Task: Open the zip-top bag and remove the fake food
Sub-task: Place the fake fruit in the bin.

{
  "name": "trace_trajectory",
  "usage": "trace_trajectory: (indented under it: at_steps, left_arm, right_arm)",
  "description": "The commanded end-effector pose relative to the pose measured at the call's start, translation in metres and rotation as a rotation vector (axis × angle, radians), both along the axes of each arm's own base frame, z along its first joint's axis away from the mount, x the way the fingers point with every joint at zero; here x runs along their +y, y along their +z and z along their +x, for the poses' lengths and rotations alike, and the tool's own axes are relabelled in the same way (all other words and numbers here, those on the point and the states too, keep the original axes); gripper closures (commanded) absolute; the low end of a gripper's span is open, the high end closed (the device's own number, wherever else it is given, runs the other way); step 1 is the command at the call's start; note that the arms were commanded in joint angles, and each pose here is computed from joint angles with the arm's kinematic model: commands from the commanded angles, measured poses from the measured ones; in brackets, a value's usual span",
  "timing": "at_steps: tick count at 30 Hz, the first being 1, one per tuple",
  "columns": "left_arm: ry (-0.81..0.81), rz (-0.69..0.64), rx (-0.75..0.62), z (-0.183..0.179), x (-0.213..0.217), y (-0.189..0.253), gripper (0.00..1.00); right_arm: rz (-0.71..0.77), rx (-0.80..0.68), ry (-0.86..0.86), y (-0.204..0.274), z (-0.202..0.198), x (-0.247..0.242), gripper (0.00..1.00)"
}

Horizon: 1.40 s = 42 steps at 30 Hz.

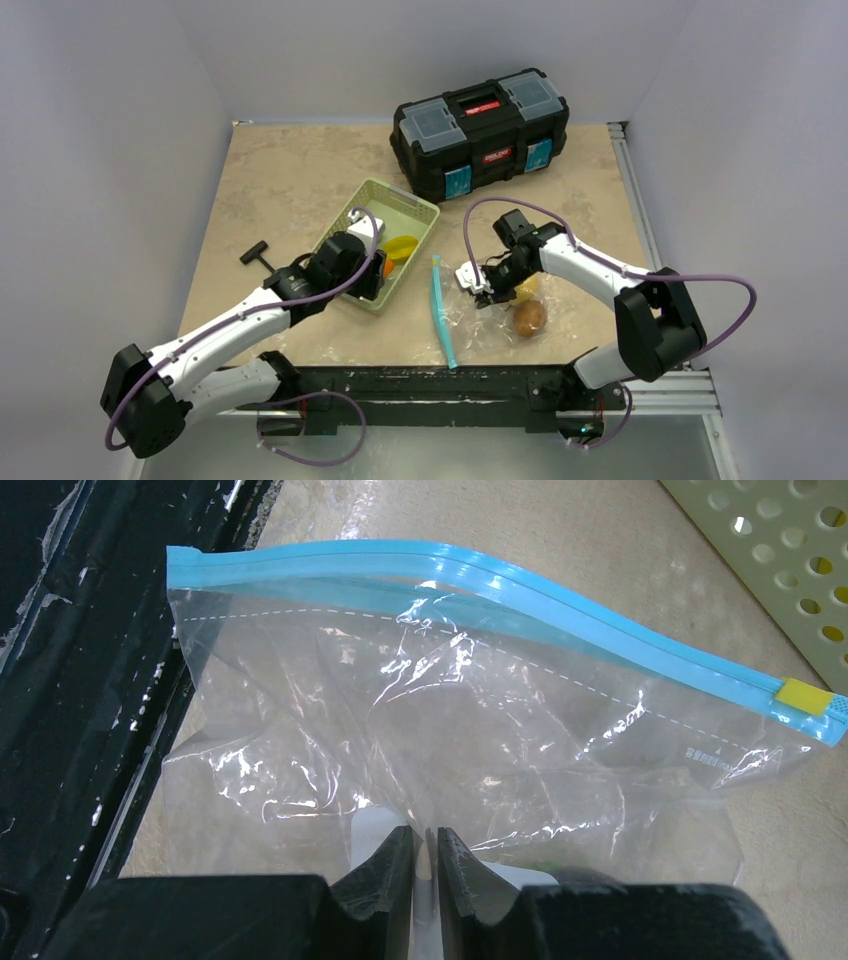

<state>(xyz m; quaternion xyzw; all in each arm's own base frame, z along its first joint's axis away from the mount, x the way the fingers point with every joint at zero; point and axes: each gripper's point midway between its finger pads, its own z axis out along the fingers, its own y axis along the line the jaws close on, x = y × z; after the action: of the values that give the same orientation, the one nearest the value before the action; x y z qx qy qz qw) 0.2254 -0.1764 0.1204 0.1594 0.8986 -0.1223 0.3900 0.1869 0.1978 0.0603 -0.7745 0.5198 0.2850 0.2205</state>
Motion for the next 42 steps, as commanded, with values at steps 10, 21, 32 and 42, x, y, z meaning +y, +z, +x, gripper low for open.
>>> trace_trajectory:
  at_steps: [10, 21, 32, 42]
  left_arm:
    - [-0.024, -0.084, 0.041, 0.008, -0.014, 0.002, 0.56]
    - [-0.009, -0.092, 0.049, 0.009, -0.011, 0.0, 0.27]
    - [-0.013, -0.118, 0.007, 0.006, -0.007, 0.013, 0.19]
    - [-0.049, -0.241, -0.058, -0.002, -0.015, 0.033, 0.08]
  right_arm:
    - [0.021, -0.023, 0.002, 0.007, 0.0, 0.0, 0.86]
    - [0.02, -0.024, 0.001, 0.007, 0.001, 0.0, 0.85]
    - [0.017, -0.024, 0.0, 0.006, 0.001, 0.0, 0.84]
    - [0.018, -0.024, -0.003, 0.007, 0.001, -0.001, 0.81]
